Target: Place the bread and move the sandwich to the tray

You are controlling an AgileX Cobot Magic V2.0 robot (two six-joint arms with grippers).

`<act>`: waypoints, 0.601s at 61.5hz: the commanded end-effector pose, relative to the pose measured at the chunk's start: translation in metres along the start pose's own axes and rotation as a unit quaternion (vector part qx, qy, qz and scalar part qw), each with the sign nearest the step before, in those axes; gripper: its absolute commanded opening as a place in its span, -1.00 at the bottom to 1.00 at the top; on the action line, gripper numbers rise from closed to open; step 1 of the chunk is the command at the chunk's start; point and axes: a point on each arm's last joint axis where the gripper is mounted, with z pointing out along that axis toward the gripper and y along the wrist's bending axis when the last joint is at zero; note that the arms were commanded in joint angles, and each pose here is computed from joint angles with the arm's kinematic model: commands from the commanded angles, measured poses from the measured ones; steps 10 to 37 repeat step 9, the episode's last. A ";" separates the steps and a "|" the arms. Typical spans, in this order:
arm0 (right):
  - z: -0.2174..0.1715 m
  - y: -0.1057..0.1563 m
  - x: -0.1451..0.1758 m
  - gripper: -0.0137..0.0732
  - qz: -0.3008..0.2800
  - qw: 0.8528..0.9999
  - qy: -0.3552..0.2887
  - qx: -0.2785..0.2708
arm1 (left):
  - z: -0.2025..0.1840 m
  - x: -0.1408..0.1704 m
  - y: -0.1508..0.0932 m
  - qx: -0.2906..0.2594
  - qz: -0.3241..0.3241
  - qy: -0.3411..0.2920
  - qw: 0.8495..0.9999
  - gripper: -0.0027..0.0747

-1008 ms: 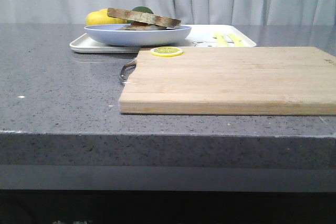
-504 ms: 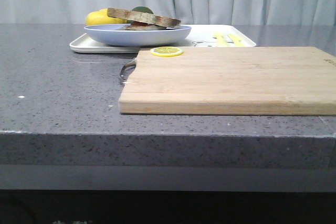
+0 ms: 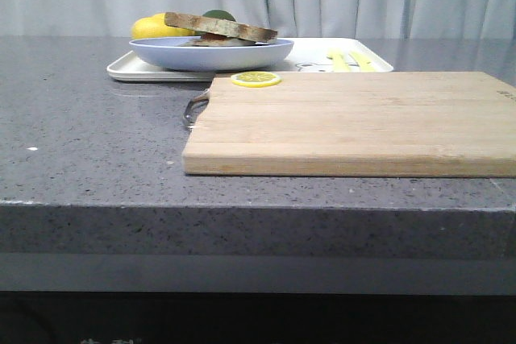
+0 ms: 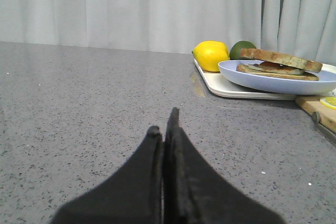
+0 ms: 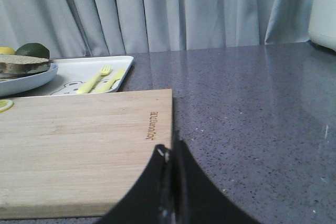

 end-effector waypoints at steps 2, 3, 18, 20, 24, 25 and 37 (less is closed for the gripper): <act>-0.002 0.001 -0.009 -0.84 -0.002 0.999 -0.049 -0.002 | -0.002 -0.008 0.000 0.004 -0.003 -0.049 0.999 -0.98; -0.002 0.001 -0.009 -0.84 -0.002 0.999 -0.049 -0.002 | -0.002 -0.008 0.000 0.004 -0.003 -0.049 0.999 -0.98; -0.002 0.001 -0.009 -0.84 -0.002 0.999 -0.049 -0.002 | -0.002 -0.008 0.000 0.004 -0.003 -0.049 0.999 -0.98; -0.002 0.001 -0.009 -0.84 -0.002 0.999 -0.049 -0.002 | -0.002 -0.008 0.000 0.004 -0.003 -0.049 0.999 -0.98; -0.002 0.001 -0.009 -0.84 -0.002 0.999 -0.049 -0.002 | -0.002 -0.008 0.000 0.004 -0.003 -0.049 0.999 -0.98; -0.002 0.001 -0.009 -0.84 -0.002 0.999 -0.049 -0.002 | -0.002 -0.008 0.000 0.004 -0.003 -0.049 0.999 -0.98; -0.002 0.001 -0.009 -0.84 -0.002 0.999 -0.049 -0.002 | -0.002 -0.008 0.000 0.004 -0.003 -0.049 0.999 -0.98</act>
